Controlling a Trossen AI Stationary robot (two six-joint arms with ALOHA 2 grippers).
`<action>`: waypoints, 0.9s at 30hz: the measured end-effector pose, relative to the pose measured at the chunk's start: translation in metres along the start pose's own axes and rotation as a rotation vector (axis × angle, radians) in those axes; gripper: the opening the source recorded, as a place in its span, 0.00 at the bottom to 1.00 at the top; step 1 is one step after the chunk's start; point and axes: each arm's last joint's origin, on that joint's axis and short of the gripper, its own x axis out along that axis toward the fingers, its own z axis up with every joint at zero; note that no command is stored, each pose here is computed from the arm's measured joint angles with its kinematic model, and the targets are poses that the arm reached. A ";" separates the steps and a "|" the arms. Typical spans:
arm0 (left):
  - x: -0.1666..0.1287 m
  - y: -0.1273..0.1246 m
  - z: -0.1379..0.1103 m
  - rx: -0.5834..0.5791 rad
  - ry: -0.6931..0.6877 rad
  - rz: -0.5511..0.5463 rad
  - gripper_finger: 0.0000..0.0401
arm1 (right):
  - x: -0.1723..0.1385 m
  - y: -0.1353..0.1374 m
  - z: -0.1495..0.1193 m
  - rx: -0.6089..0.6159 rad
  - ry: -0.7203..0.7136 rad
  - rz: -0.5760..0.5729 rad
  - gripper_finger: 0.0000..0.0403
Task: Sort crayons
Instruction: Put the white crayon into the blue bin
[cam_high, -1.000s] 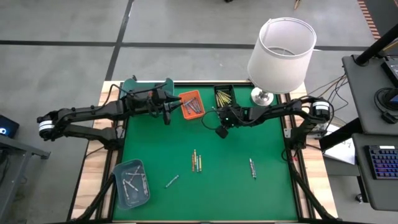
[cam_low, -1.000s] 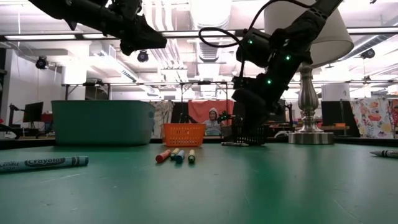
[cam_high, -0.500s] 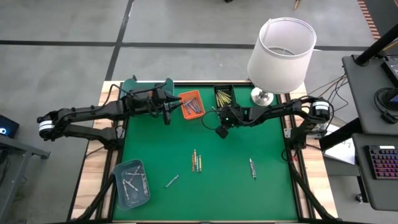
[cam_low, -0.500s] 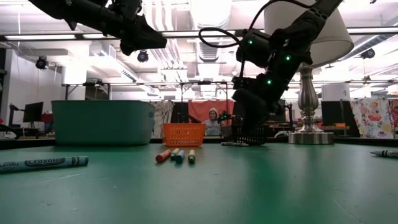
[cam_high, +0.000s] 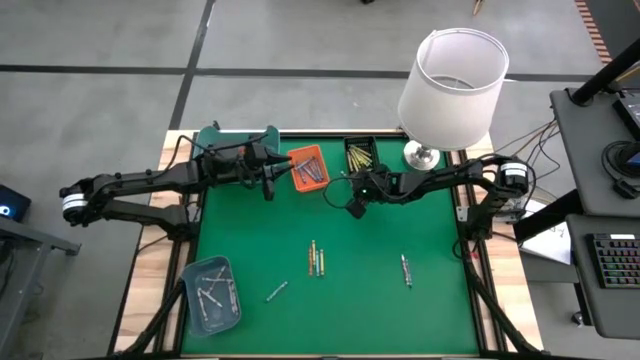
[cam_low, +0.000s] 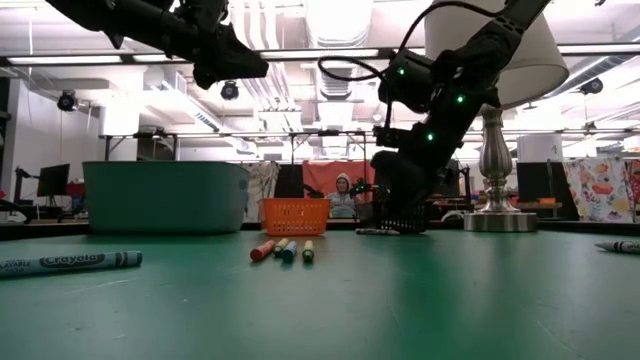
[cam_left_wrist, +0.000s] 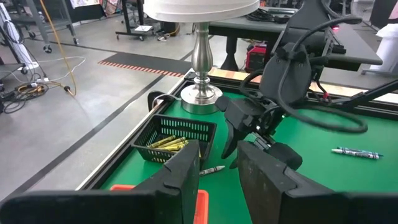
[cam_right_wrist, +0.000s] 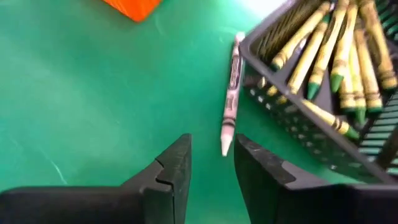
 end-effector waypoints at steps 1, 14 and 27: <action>0.000 0.000 0.000 0.000 0.000 0.000 0.23 | 0.003 0.000 -0.002 0.002 0.009 -0.003 0.27; 0.000 0.000 0.000 0.000 0.001 0.000 0.23 | 0.028 0.005 -0.009 0.044 0.009 -0.012 0.24; 0.000 0.000 0.000 -0.002 0.001 0.000 0.23 | 0.028 0.004 -0.009 0.047 0.011 -0.007 0.03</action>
